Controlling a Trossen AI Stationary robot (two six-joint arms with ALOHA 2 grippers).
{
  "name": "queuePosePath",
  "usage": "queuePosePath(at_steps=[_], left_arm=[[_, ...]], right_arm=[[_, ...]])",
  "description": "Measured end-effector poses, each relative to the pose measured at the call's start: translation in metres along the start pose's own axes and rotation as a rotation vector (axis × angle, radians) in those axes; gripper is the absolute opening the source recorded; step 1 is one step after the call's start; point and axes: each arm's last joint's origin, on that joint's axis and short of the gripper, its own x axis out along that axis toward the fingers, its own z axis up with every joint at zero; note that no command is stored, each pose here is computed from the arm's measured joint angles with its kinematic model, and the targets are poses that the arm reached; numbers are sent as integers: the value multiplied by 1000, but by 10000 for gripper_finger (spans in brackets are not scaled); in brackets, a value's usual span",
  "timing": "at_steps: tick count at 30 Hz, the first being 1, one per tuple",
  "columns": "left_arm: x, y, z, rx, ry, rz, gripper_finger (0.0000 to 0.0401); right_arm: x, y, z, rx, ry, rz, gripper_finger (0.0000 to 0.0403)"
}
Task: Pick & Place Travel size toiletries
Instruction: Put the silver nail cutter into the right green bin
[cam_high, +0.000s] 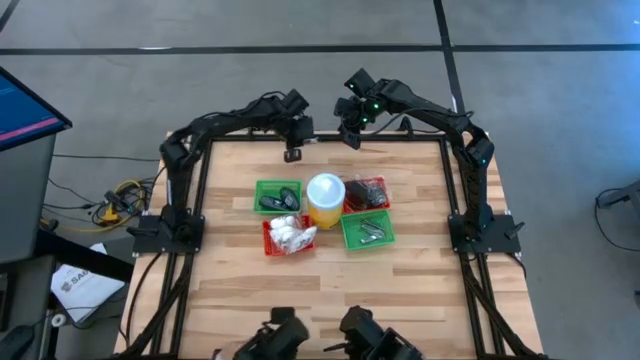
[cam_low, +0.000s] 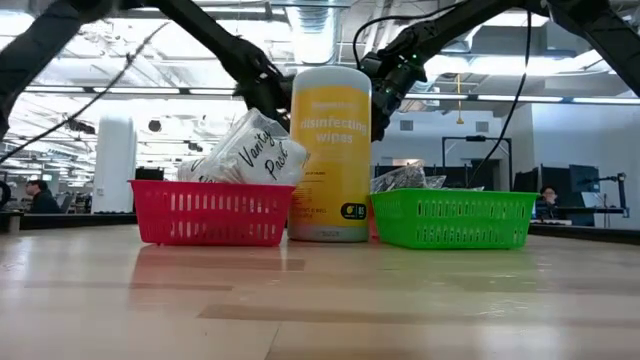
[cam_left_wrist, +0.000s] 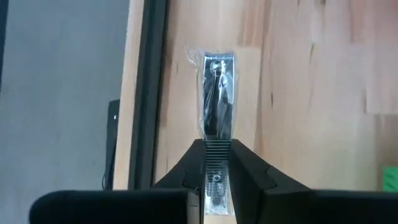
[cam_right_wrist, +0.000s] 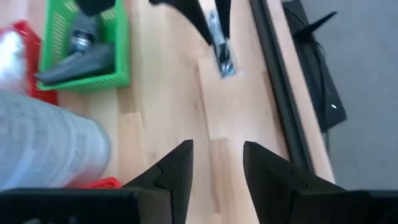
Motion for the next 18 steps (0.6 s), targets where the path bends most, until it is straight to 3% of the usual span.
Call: queuePosePath(at_steps=[9, 18], left_arm=[[-70, -21, -22, -131, -186, 152, 31], [-125, -62, -46, -256, -349, 175, 31]], right_arm=[[-1, 1, 2, -6, -48, 55, 131], [-11, 15, 18, -65, -220, 232, 131]])
